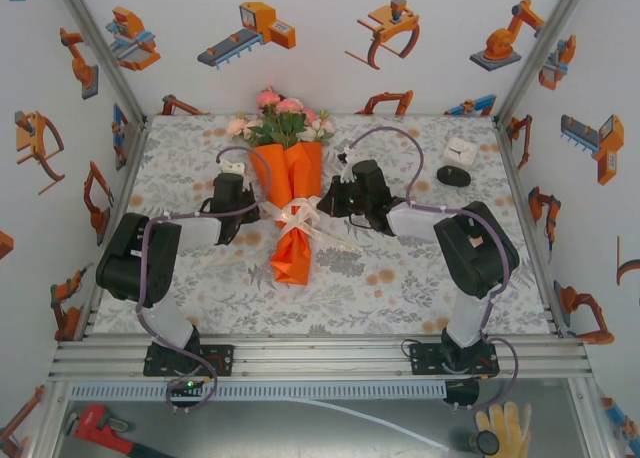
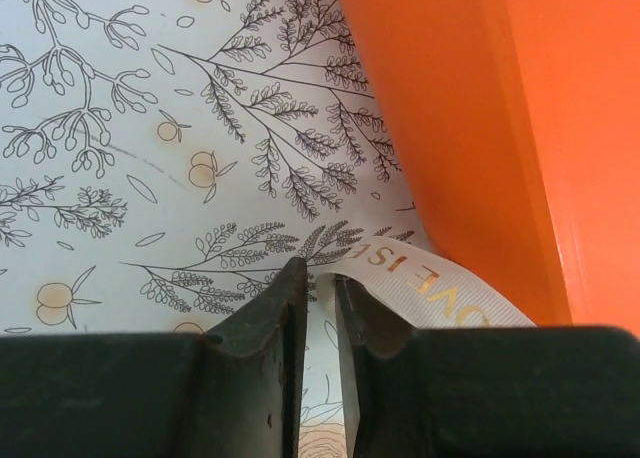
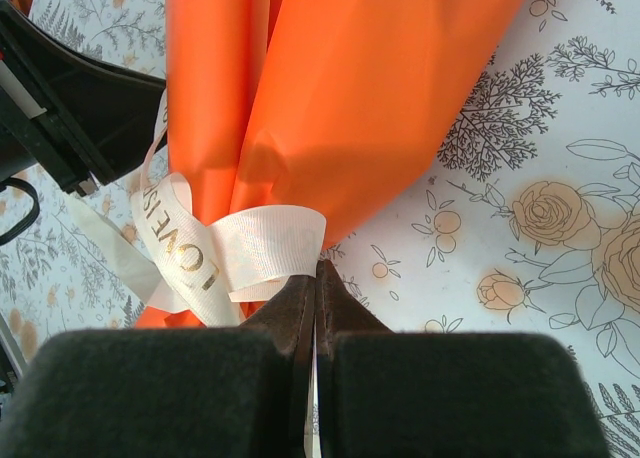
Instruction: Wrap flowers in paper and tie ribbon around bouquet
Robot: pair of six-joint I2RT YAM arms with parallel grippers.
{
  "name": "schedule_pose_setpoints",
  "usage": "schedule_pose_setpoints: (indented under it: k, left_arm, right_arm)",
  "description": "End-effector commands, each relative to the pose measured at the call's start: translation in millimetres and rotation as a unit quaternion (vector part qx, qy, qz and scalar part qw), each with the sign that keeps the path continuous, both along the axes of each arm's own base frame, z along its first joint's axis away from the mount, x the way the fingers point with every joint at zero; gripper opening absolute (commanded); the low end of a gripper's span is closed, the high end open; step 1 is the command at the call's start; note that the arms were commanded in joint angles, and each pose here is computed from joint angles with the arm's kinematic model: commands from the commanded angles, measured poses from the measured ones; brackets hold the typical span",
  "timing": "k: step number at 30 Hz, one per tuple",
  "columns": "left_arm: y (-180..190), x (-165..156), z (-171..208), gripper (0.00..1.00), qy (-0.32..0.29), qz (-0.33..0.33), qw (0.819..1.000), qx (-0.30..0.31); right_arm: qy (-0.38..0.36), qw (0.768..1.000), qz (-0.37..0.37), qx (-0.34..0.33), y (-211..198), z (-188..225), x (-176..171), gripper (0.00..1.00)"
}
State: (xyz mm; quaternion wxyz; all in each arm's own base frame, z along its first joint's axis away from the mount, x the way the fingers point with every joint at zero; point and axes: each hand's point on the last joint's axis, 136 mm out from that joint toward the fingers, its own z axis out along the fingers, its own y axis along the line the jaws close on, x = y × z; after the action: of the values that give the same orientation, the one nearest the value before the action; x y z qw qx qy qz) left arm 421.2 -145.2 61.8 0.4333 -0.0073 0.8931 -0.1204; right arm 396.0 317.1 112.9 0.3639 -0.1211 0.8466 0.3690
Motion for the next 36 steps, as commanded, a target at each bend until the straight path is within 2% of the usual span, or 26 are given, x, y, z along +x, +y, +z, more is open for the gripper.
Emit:
schedule_pose_setpoints:
  k: [1,4,9,16,22,26,32,36]
  left_arm:
    - [1.4,8.6,9.2,0.17,-0.011,0.014,0.999,-0.031]
    - [7.4,9.0,10.9,0.0,-0.011,0.023,0.999,-0.034]
    - [27.8,8.8,13.7,0.0,-0.015,0.052,0.998,-0.031]
    - [69.6,-0.1,23.4,0.0,-0.018,0.107,0.991,0.082]
    - [74.1,-3.6,33.1,0.0,-0.027,0.115,0.99,0.077]
    - [90.3,-11.3,37.2,0.0,-0.016,0.159,0.984,0.081]
    - [109.8,-31.4,45.8,0.0,-0.015,0.198,0.978,0.063]
    - [118.8,-39.3,45.3,0.0,-0.009,0.213,0.976,0.045]
  right_arm:
    - [-0.035,0.999,0.01,0.014,6.1,31.0,2.8,0.0]
    - [-0.035,0.999,0.009,0.013,5.8,30.3,3.0,0.0]
    - [-0.037,0.999,0.0,0.006,2.2,28.9,4.2,0.0]
    - [-0.037,0.994,-0.069,-0.075,-33.9,8.9,16.5,0.0]
    - [-0.046,0.981,-0.138,-0.125,-75.9,-0.4,22.9,0.0]
    - [-0.039,0.976,-0.164,-0.139,-94.4,-8.6,21.1,0.0]
    - [0.001,0.965,-0.23,-0.129,-128.8,-26.1,20.4,0.0]
    - [0.014,0.962,-0.243,-0.124,-137.1,-33.7,16.8,0.0]
